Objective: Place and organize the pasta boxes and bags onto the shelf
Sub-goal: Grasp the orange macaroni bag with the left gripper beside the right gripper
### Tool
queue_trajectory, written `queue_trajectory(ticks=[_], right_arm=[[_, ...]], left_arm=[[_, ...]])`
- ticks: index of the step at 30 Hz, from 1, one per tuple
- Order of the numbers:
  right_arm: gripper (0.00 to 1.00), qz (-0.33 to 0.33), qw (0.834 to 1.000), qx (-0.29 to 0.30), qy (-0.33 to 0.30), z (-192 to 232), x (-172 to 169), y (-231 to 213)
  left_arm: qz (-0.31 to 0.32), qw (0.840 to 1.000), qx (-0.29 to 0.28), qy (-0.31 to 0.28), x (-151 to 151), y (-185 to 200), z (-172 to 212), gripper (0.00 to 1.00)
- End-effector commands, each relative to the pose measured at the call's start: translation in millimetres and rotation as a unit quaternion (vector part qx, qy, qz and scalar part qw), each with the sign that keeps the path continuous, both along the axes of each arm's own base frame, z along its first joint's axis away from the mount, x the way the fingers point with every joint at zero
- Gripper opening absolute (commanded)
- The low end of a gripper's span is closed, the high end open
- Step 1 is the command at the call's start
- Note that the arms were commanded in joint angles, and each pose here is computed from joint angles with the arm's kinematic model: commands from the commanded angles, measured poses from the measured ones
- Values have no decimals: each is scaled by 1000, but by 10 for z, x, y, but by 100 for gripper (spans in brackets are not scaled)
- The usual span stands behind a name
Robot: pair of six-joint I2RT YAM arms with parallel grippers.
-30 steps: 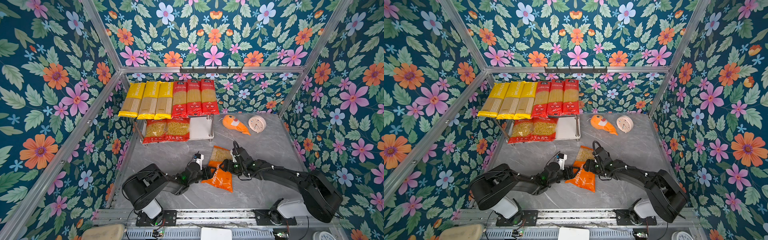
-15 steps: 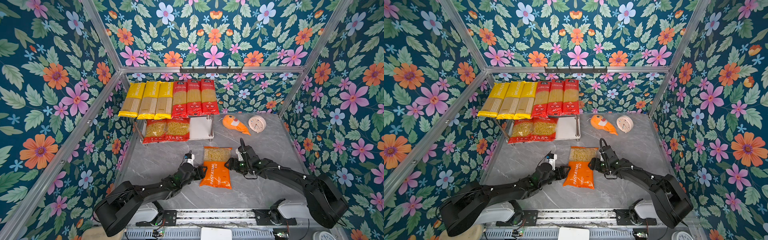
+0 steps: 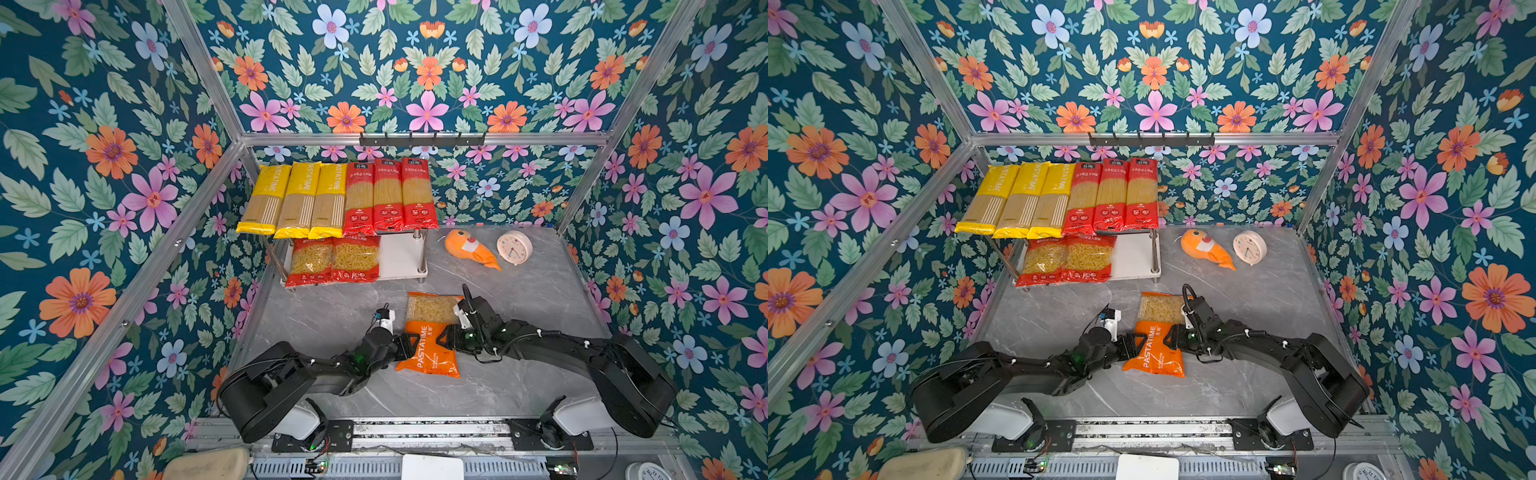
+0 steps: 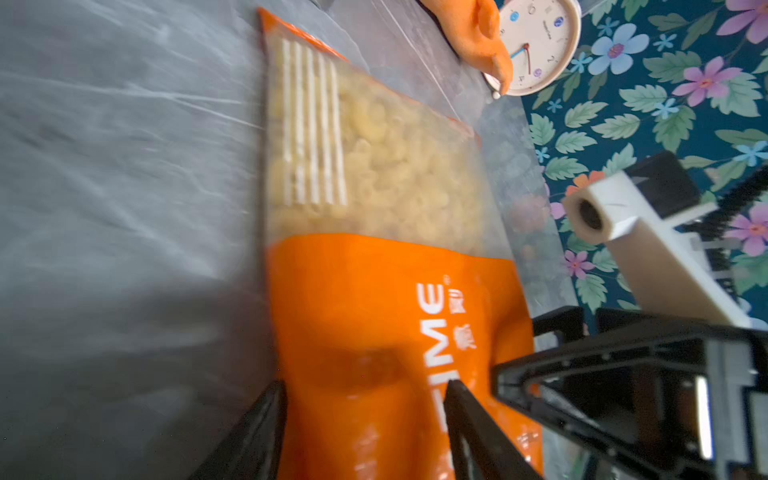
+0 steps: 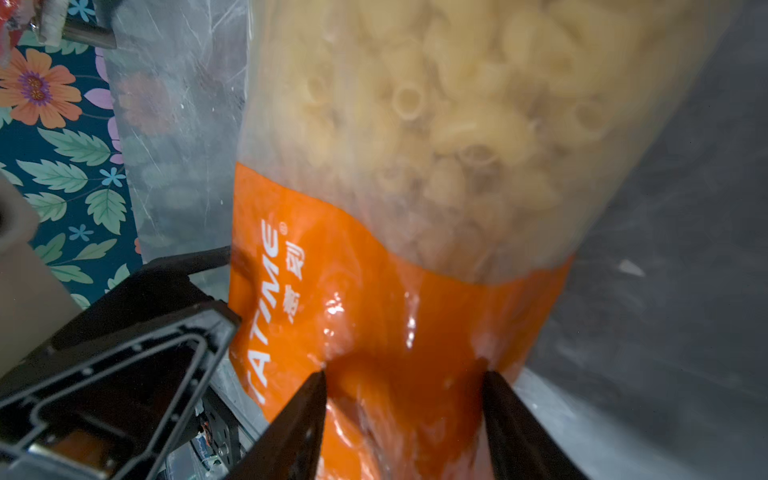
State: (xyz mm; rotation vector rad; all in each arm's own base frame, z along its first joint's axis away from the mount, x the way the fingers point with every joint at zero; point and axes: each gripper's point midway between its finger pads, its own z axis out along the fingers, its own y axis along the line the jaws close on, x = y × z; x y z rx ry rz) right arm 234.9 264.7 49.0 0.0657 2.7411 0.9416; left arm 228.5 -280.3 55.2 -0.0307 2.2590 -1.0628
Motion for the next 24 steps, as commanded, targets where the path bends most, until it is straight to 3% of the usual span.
queue_trajectory(ticks=[1,4,7,24], right_arm=[[44,-14,1000,16,-13,65,79,69],[34,-16,1000,13,-20,73,72,34],[27,-7,1000,19,-16,85,53,69],[16,3,999,31,-29,229,3,94]], left_arm=[[-4,1000,-29,3,-39,-44,50,51],[9,1000,-24,4,-58,47,41,35],[13,1000,-16,-2,-56,87,69,27],[8,1000,-17,-21,-91,141,249,3]])
